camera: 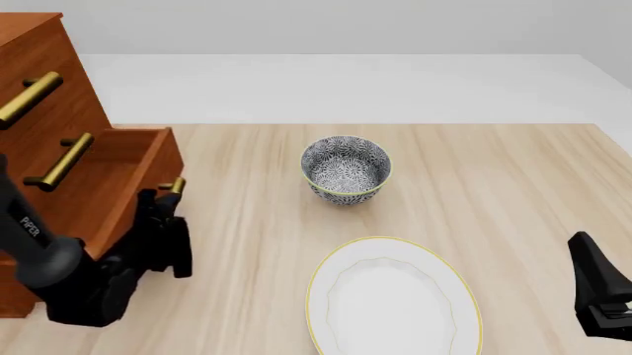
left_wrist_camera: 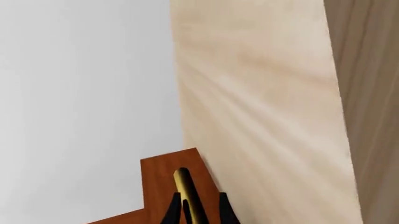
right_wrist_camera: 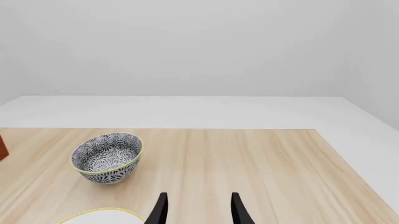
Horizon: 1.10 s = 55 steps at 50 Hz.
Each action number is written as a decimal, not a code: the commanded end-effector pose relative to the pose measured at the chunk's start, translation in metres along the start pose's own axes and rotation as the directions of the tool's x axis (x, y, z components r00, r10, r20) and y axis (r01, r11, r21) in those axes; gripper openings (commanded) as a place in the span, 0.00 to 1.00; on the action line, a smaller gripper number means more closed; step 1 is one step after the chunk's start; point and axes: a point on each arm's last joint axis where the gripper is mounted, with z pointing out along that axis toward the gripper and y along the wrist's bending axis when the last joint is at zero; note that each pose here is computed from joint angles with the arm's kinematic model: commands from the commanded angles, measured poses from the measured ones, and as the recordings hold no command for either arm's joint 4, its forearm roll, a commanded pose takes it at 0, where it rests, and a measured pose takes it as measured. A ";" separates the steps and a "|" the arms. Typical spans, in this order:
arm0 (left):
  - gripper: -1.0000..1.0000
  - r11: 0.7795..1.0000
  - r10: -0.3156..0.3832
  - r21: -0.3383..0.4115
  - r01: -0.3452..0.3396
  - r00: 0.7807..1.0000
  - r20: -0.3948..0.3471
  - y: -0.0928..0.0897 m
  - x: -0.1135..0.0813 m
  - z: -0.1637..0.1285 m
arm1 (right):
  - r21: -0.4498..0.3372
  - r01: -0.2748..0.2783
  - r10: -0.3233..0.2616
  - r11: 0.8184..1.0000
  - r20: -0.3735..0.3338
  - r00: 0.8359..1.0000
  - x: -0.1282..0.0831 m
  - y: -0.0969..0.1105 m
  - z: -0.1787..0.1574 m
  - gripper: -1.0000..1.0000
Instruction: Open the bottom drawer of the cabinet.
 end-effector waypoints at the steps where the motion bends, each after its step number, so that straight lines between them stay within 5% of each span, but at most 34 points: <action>1: 0.00 0.905 -0.423 0.103 0.413 0.900 0.107 -0.023 -0.031 0.024 | 0.000 0.000 0.000 1.000 0.000 1.000 0.000 0.000 0.000 1.00; 12: 0.00 0.898 -0.440 0.099 0.430 0.889 0.125 -0.013 -0.034 0.009 | 0.000 0.000 0.000 1.000 0.000 1.000 0.000 0.000 0.000 1.00; 16: 0.00 0.873 -0.486 0.115 0.474 0.865 0.128 -0.011 -0.036 -0.002 | 0.000 0.000 0.000 1.000 0.000 1.000 0.000 0.000 0.000 1.00; 17: 1.00 0.877 -0.479 0.101 0.469 0.869 0.126 -0.006 -0.032 -0.008 | 0.000 0.000 0.000 1.000 0.000 1.000 0.000 0.000 0.000 1.00; 31: 1.00 0.903 -0.427 0.057 0.426 0.875 0.227 0.019 -0.035 -0.083 | 0.000 0.000 0.000 1.000 0.000 1.000 0.000 0.000 0.000 1.00; 35: 1.00 0.894 -0.441 0.044 0.447 0.855 0.273 0.022 -0.035 -0.113 | 0.000 0.000 0.000 1.000 0.000 1.000 0.000 0.000 0.000 1.00; 40: 1.00 0.795 -0.590 0.039 0.606 0.756 0.283 0.030 -0.029 -0.124 | 0.000 0.000 0.000 1.000 0.000 1.000 0.000 0.000 0.000 1.00; 43: 1.00 0.765 -0.618 0.012 0.644 0.728 0.296 0.036 -0.026 -0.127 | 0.000 0.000 0.000 1.000 0.000 1.000 0.000 0.000 0.000 1.00; 45: 1.00 0.718 -0.669 0.013 0.696 0.685 0.289 0.050 -0.020 -0.145 | 0.000 0.000 0.000 1.000 0.000 1.000 0.000 0.000 0.000 1.00; 50: 1.00 0.654 -0.734 0.052 0.755 0.617 0.284 0.070 -0.015 -0.177 | 0.000 0.000 0.000 1.000 0.000 1.000 0.000 0.000 0.000 1.00; 54: 1.00 0.582 -0.794 0.052 0.811 0.554 0.251 0.092 -0.008 -0.190 | 0.000 0.000 0.000 1.000 0.000 1.000 0.000 0.000 0.000 1.00; 55: 1.00 0.544 -0.822 0.056 0.837 0.519 0.234 0.101 -0.006 -0.193 | 0.000 0.000 0.000 1.000 0.000 1.000 0.000 0.000 0.000 1.00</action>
